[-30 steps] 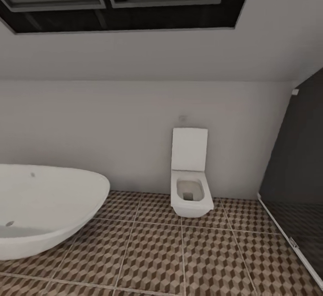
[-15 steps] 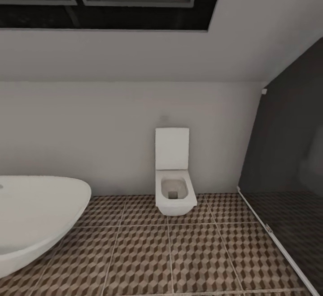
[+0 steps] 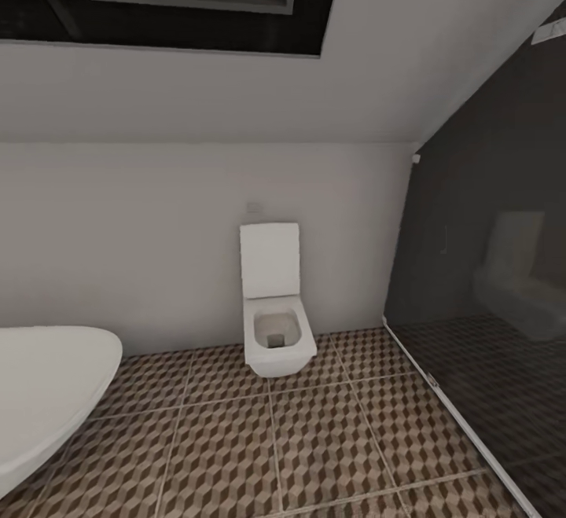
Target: Take the four mousetraps from the cabinet in the bathroom and place them on the bathroom floor. Make sure all four end up on the same floor surface, and ensure that at least two of them are either under or directly next to the same bathroom sink.
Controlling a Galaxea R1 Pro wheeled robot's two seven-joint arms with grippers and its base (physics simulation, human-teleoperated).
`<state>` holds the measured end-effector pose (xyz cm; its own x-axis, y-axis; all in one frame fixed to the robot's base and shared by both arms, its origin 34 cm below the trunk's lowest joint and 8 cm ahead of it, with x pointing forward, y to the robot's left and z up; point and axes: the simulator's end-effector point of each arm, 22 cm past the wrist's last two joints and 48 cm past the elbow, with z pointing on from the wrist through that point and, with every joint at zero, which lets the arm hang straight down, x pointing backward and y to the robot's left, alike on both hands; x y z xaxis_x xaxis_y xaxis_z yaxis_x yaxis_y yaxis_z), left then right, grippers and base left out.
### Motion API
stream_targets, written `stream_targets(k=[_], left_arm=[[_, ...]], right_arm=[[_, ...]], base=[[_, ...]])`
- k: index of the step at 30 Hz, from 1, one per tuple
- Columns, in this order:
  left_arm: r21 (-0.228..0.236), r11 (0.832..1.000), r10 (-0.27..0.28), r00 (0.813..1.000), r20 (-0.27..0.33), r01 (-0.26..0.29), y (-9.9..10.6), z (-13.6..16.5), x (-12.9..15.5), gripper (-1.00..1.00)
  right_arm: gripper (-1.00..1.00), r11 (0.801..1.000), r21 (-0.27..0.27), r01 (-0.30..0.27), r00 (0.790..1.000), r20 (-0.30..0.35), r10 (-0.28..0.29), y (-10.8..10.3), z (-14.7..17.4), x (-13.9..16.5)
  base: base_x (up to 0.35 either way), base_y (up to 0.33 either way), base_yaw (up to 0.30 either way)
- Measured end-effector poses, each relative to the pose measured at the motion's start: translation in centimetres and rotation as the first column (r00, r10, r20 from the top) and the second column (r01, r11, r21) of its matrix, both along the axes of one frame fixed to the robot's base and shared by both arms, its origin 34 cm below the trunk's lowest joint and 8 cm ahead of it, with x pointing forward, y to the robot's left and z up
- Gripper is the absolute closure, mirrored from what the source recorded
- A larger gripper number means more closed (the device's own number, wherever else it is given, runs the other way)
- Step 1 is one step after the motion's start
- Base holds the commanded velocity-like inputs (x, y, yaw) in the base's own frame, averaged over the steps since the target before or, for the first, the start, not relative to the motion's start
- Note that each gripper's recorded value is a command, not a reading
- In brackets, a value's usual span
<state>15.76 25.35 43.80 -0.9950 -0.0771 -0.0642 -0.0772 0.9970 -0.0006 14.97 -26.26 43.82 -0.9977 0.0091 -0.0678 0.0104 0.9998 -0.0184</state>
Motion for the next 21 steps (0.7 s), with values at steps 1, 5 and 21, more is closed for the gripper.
stream_targets(k=[1,5,21], left_arm=[[0.000,1.000,0.000,1.000,0.000,0.000,0.01,0.00,0.01,-1.00],[0.001,1.000,0.001,1.000,0.001,-0.001,0.05,0.00,0.01,-1.00],[-0.002,1.000,0.000,1.000,0.000,0.000,-0.16,0.00,-0.01,-1.00]], right_arm=[[-1.00,1.000,0.000,0.000,1.000,0.000,0.000,0.01,0.00,0.00],[-1.00,1.000,0.000,0.001,1.000,0.000,-0.001,0.02,0.00,0.00],[-1.00,1.000,-0.001,0.004,1.000,0.007,-0.004,-0.08,0.01,0.15]], base=[[0.000,0.000,-0.274],[0.000,0.000,-0.275],[0.000,0.000,-0.282]])
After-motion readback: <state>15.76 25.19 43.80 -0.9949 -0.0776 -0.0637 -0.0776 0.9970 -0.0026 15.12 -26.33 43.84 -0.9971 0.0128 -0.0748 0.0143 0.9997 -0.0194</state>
